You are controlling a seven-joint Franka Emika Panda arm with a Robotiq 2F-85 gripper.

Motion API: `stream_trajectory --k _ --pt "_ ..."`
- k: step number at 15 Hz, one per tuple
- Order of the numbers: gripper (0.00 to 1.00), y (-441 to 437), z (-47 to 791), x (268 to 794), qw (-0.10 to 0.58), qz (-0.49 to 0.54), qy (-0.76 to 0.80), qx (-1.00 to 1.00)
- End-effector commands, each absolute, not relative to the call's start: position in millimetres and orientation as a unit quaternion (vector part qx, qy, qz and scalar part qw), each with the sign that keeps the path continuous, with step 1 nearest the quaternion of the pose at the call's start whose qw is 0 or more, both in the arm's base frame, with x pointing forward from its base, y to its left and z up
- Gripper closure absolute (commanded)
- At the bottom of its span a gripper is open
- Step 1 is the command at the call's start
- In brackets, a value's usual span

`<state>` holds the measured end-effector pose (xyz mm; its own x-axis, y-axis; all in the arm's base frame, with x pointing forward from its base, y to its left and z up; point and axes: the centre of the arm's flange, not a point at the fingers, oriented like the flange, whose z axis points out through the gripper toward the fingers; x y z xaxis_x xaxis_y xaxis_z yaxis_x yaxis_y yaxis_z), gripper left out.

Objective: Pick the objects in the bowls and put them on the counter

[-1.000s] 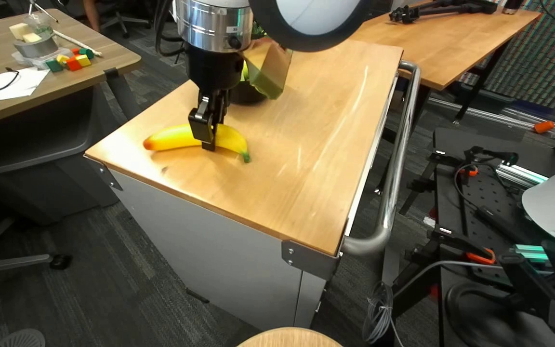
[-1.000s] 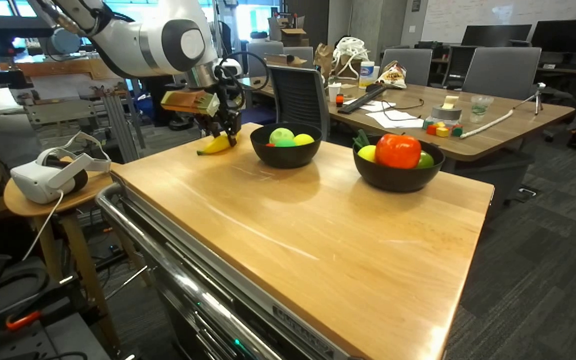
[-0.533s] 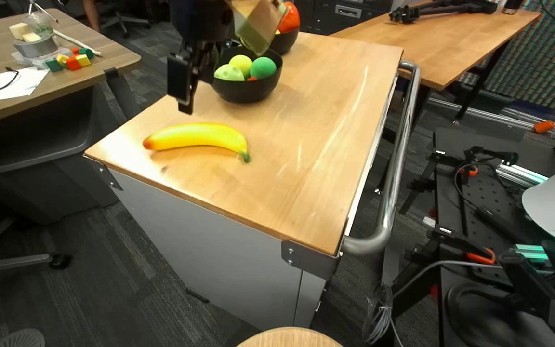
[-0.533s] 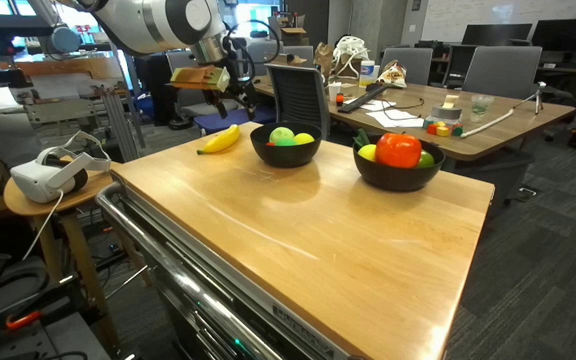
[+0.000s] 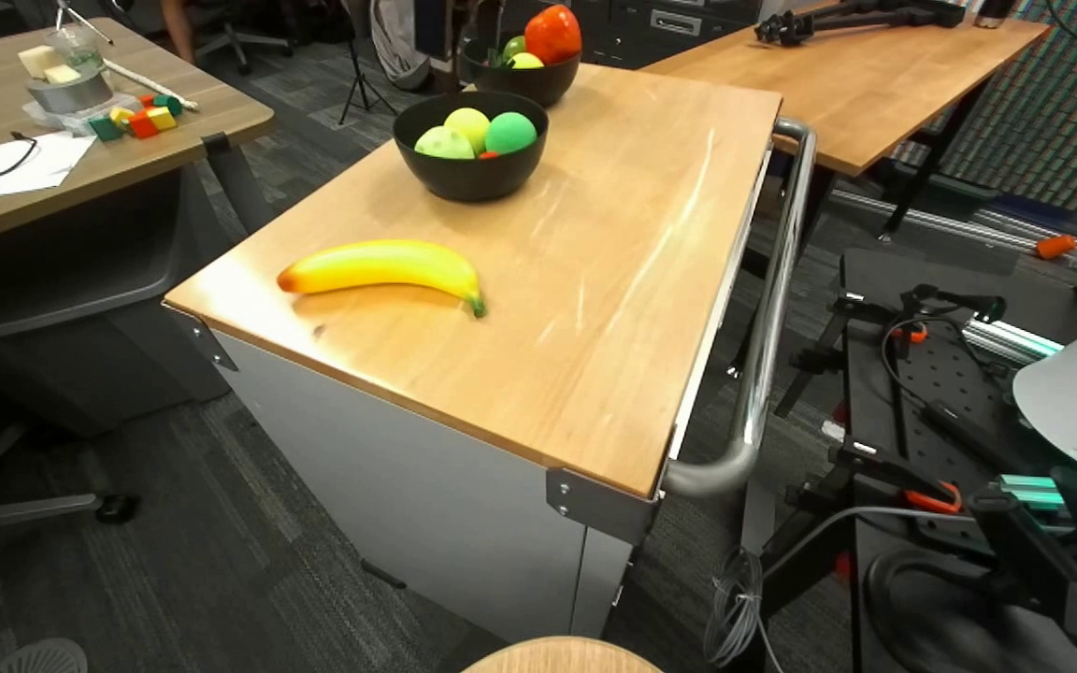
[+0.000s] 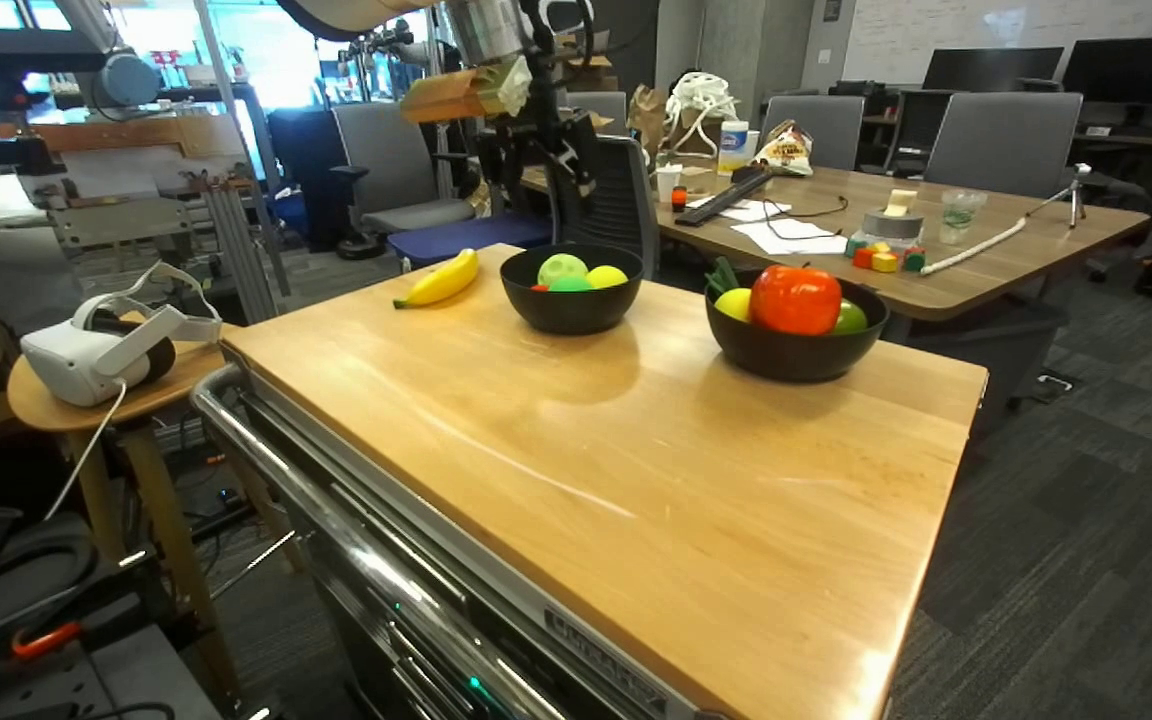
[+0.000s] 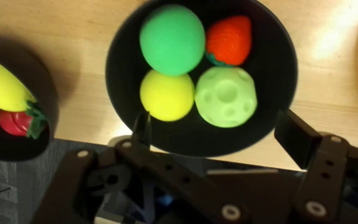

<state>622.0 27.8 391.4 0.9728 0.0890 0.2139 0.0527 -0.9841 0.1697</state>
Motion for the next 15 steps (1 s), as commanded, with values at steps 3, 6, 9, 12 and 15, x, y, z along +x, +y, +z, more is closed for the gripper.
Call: stream_trajectory --k 3,6,9,12,15 --pt "0.0 2 375 620 0.076 0.077 0.034 0.994" --pt "0.0 1 364 623 0.074 0.069 0.04 0.994" --pt "0.0 0 353 625 0.075 0.055 0.043 0.995" --pt "0.0 0 339 625 0.076 0.043 0.048 0.995" --pt "0.0 -1 327 625 0.077 0.033 0.048 0.995"
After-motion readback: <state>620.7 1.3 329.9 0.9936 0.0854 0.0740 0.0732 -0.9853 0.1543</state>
